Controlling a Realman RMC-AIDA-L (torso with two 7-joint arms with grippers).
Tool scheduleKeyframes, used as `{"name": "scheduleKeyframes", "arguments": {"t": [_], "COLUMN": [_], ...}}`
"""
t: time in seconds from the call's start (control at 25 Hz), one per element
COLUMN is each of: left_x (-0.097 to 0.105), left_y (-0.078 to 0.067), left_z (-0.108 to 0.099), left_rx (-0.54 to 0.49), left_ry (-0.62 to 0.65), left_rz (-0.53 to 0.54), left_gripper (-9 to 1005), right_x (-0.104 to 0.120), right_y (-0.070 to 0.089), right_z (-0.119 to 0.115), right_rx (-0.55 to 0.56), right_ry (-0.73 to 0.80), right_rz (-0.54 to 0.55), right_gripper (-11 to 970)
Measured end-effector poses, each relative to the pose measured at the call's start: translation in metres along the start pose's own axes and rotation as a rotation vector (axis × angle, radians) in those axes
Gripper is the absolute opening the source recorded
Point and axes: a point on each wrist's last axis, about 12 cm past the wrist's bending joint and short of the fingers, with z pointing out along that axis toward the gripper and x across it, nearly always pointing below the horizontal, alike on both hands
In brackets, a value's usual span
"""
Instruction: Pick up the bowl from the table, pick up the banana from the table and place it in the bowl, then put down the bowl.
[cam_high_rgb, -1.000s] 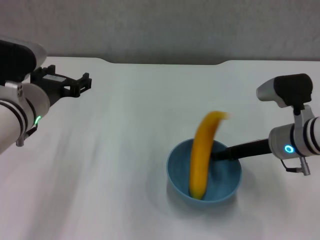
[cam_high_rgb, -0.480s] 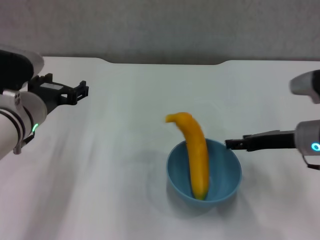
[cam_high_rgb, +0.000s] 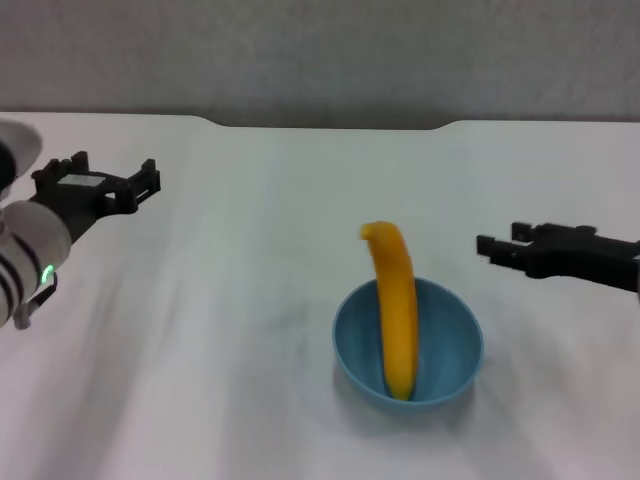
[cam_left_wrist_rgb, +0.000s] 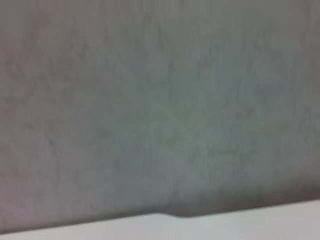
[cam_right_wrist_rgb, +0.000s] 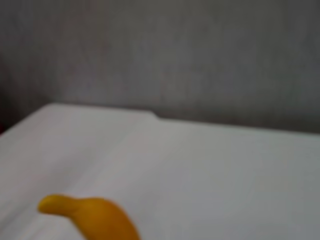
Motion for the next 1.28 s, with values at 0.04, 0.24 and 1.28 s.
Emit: {"name": "scheduleKeyframes", "arguments": {"t": [0.04, 0.24, 1.28], "left_x": [0.003, 0.022, 0.098], "left_y": [0.001, 0.008, 0.043], "left_z": [-0.002, -0.012, -0.008], "left_rx": [0.006, 0.04, 0.135], "left_ry": [-0.017, -0.105, -0.181], "left_rz": [-0.006, -0.039, -0.298], "left_gripper": [876, 876, 876], "right_x": [0.004, 0.021, 0.091], "right_y": [-0.002, -0.011, -0.017], "right_z": [-0.003, -0.012, -0.047], "right_rx": [0.007, 0.055, 0.276], "right_ry": [-0.026, -0.131, -0.54], "right_rz": [-0.002, -0.017, 0.014], "right_gripper": [658, 655, 651]}}
